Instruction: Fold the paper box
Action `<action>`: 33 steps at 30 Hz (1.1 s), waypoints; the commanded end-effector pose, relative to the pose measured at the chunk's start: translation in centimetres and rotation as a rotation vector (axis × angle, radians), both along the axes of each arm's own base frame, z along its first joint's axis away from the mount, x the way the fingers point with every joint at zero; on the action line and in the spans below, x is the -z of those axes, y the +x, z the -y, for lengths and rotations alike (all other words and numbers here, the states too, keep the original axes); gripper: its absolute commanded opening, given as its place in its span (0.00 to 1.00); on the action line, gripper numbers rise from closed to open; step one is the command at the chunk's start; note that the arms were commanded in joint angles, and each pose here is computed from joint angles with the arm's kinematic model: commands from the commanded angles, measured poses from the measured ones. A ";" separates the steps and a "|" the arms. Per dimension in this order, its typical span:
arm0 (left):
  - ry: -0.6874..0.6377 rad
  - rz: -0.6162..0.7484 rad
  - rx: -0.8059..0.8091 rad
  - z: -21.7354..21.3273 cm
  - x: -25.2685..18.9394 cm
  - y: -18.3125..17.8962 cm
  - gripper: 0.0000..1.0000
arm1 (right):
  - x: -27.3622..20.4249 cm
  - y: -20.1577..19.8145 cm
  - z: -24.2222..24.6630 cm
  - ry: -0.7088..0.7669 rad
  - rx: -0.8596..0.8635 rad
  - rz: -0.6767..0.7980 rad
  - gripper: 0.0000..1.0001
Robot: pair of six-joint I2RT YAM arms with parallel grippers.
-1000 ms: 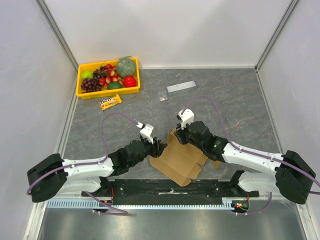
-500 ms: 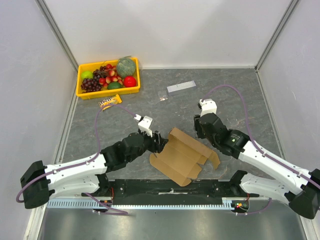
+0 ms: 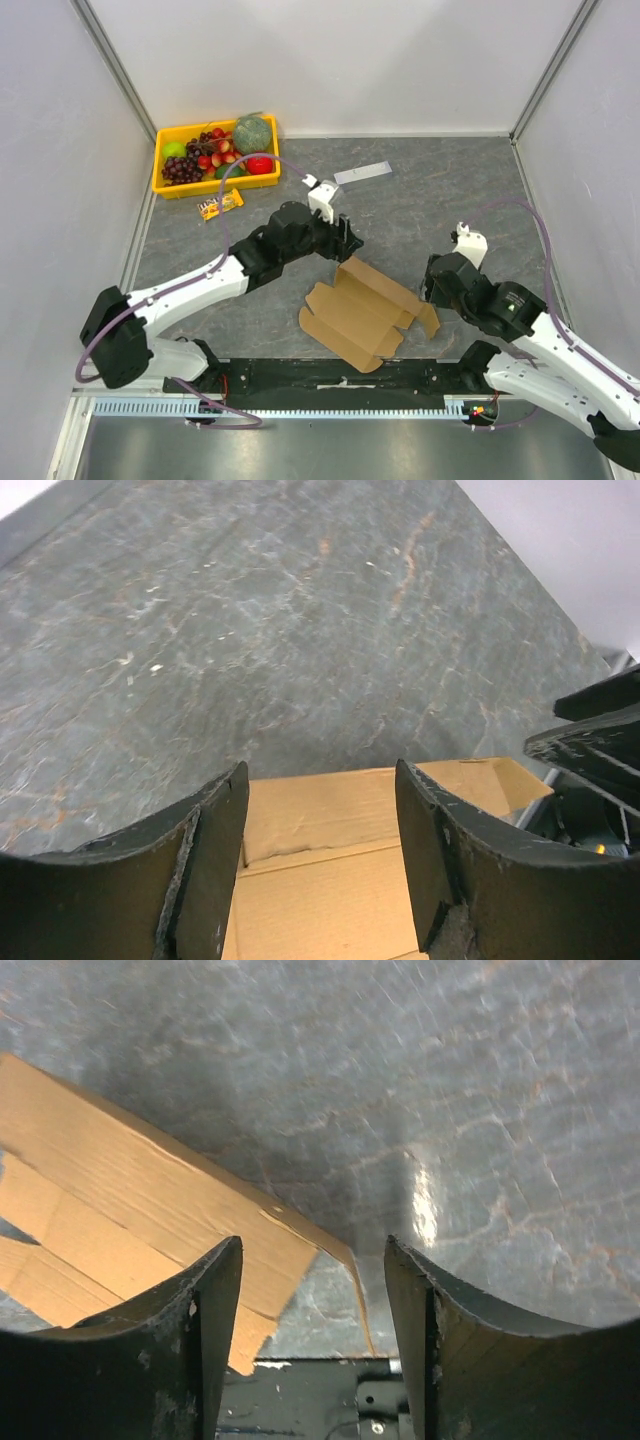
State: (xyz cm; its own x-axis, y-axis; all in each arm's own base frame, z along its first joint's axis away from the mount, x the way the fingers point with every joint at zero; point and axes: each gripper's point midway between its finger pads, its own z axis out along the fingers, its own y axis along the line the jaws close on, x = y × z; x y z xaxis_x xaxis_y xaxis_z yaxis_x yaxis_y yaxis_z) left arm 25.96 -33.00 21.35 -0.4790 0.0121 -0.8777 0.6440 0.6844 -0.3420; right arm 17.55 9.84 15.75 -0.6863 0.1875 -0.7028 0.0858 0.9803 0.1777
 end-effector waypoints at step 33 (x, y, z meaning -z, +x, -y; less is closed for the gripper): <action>0.095 -0.126 0.411 8.6 3.6 0.9 0.54 | 7.0 -3.6 0.7 -0.097 -0.003 -0.272 0.34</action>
State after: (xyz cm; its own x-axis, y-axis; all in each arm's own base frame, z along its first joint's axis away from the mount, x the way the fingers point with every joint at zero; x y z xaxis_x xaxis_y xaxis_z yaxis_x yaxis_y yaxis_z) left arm 27.41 -41.18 17.96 -0.5375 0.2506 -0.8052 0.7930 0.4748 -0.3816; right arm 13.39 8.22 8.95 -0.8510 0.1364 -0.5072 0.1357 0.9900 0.0385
